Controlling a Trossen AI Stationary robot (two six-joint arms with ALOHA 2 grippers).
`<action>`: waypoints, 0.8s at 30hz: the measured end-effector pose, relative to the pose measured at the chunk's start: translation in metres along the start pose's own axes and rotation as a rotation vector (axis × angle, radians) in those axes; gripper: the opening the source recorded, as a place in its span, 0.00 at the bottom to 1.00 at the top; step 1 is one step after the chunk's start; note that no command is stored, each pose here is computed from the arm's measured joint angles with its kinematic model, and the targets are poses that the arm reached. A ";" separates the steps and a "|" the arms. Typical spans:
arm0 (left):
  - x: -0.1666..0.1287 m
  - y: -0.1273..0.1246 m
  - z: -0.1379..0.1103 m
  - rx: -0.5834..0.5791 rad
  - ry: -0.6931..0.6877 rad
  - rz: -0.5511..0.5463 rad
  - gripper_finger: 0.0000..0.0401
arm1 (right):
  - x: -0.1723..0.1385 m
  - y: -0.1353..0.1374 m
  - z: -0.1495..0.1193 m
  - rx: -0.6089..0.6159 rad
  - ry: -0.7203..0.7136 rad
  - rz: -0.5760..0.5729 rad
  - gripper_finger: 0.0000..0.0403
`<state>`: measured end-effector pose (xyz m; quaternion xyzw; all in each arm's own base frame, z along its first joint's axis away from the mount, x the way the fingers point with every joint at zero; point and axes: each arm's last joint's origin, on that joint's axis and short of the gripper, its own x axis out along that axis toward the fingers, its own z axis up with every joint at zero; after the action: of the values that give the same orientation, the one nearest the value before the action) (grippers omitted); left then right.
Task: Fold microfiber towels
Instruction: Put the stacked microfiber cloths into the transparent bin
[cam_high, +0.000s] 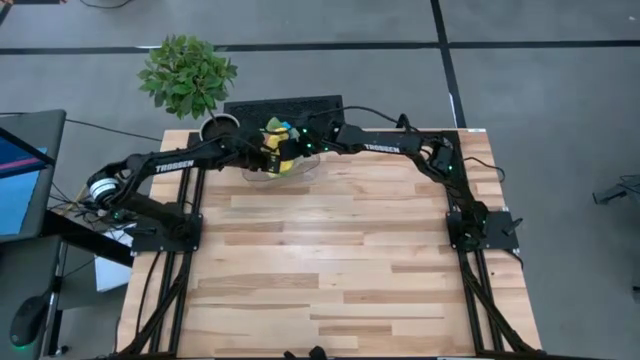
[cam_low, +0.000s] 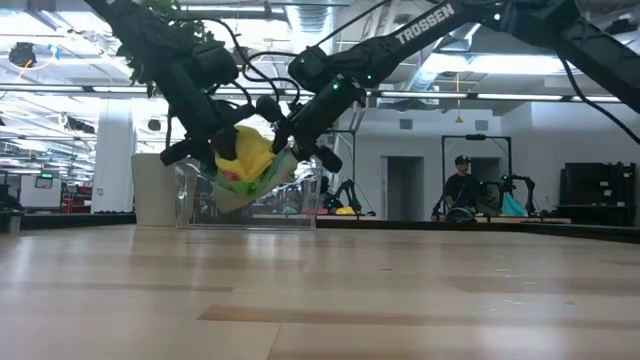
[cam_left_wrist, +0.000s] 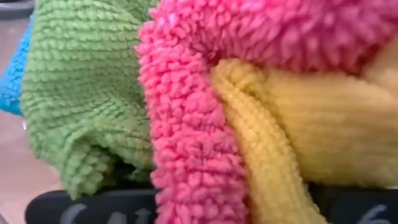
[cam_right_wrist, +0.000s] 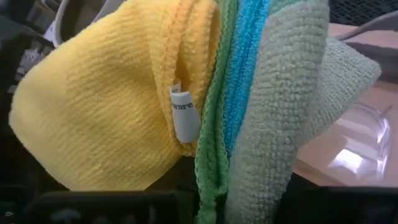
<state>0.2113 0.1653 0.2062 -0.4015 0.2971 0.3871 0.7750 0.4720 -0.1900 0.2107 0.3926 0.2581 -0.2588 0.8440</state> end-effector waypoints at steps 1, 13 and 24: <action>0.001 0.000 0.000 -0.005 0.004 0.000 0.13 | 0.000 0.000 -0.001 0.000 0.005 0.000 0.24; 0.001 0.001 -0.002 0.019 0.020 0.010 0.44 | 0.000 -0.001 -0.001 -0.049 0.010 -0.016 0.54; -0.005 0.004 -0.004 0.015 0.036 0.028 0.76 | -0.001 -0.007 -0.007 -0.058 0.072 -0.066 0.76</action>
<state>0.2051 0.1616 0.2069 -0.3985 0.3192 0.3884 0.7671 0.4656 -0.1881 0.2040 0.3683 0.3083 -0.2647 0.8362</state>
